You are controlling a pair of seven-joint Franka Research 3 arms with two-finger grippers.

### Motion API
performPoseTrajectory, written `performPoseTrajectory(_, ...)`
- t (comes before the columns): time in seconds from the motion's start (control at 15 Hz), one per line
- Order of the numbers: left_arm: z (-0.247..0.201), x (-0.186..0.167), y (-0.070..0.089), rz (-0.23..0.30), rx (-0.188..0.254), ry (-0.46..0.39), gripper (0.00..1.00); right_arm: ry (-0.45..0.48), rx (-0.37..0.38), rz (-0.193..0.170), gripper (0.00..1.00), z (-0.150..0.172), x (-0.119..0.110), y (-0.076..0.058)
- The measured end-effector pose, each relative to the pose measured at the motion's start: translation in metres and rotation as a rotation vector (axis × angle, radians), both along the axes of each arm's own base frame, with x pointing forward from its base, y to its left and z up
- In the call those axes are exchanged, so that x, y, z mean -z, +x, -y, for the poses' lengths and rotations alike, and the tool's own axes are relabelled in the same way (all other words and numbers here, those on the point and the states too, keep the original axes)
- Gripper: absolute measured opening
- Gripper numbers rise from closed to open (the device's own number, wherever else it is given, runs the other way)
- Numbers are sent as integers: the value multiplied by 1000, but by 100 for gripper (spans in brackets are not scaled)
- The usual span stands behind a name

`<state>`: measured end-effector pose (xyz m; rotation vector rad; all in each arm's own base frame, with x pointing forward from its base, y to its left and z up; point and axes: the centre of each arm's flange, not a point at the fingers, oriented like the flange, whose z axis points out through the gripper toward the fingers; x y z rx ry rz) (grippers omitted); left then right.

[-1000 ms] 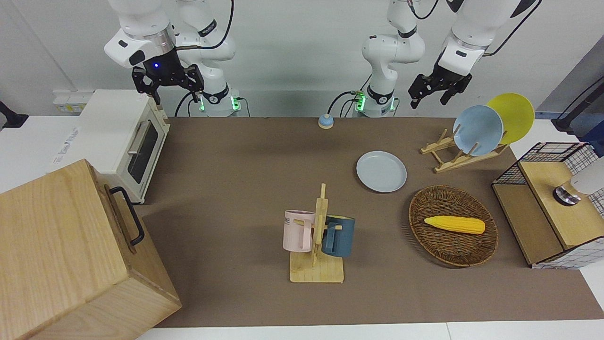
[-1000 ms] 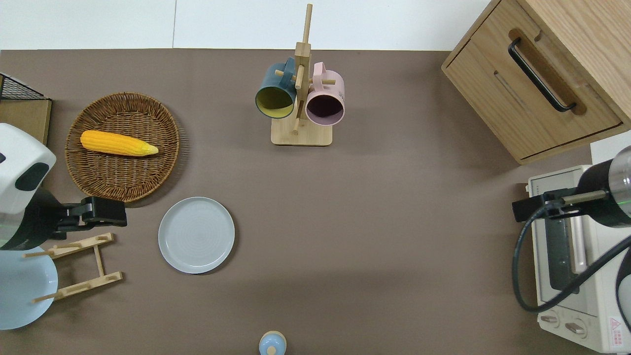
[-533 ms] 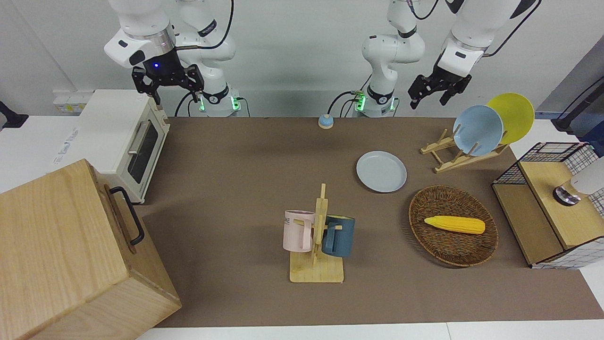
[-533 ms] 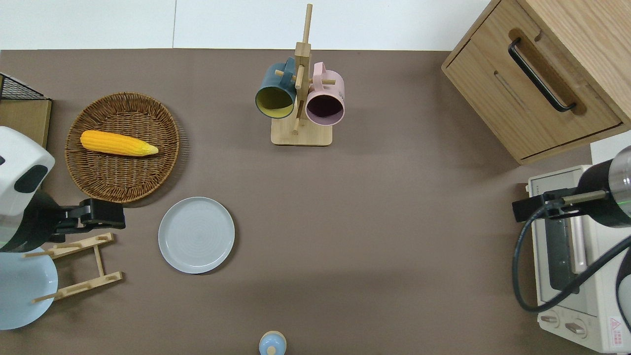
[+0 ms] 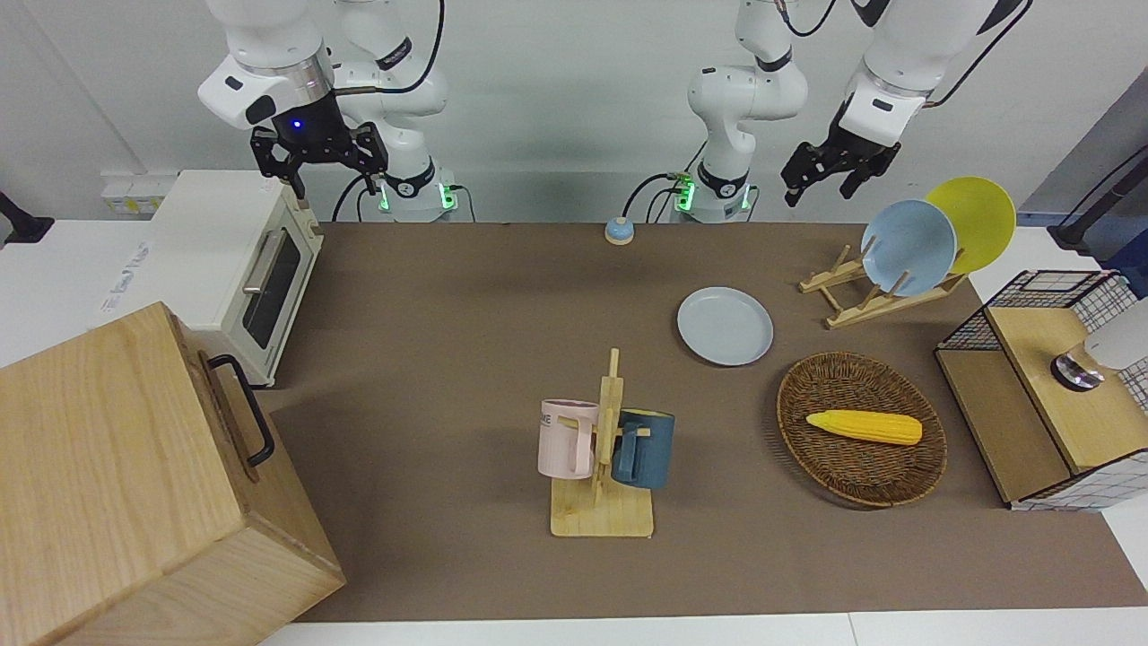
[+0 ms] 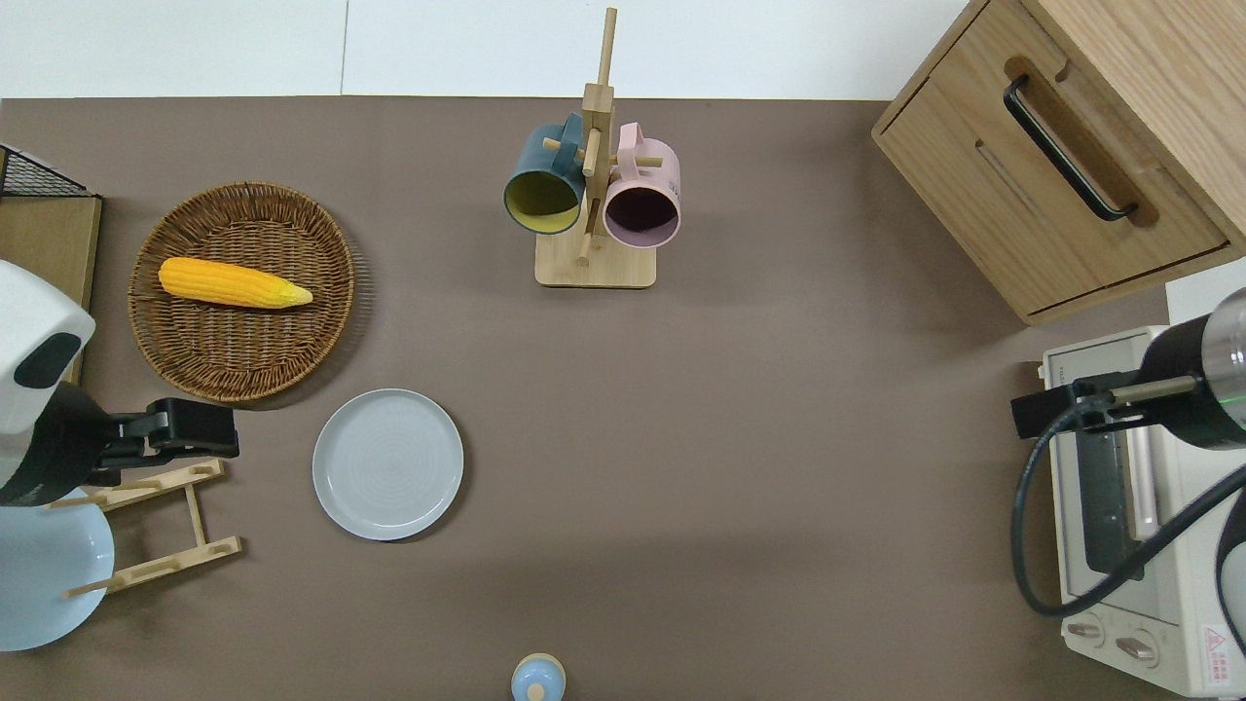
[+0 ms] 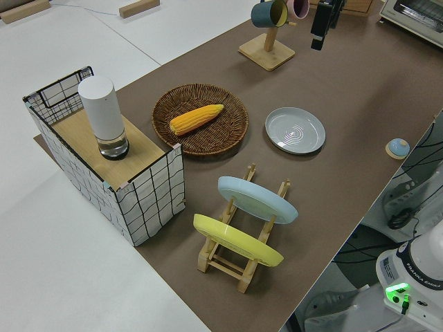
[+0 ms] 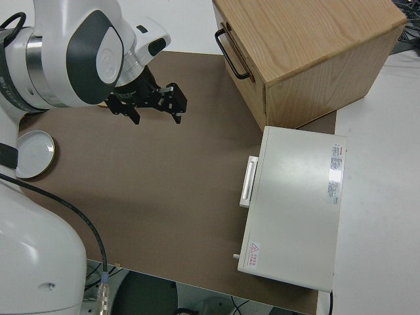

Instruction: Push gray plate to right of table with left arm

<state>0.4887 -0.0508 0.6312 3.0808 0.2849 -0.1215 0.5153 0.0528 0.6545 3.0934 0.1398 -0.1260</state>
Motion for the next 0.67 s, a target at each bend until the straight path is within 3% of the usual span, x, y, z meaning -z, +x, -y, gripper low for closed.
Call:
performPoseTrajectory(0.4, -5, 17, -5, -13, -6, 0, 100, 0, 0, 0, 100, 0, 0, 0)
performPoseTrajectory(0.67, -11, 86, -2, -34, 14, -2, 100, 0, 0, 0, 100, 0, 0, 0)
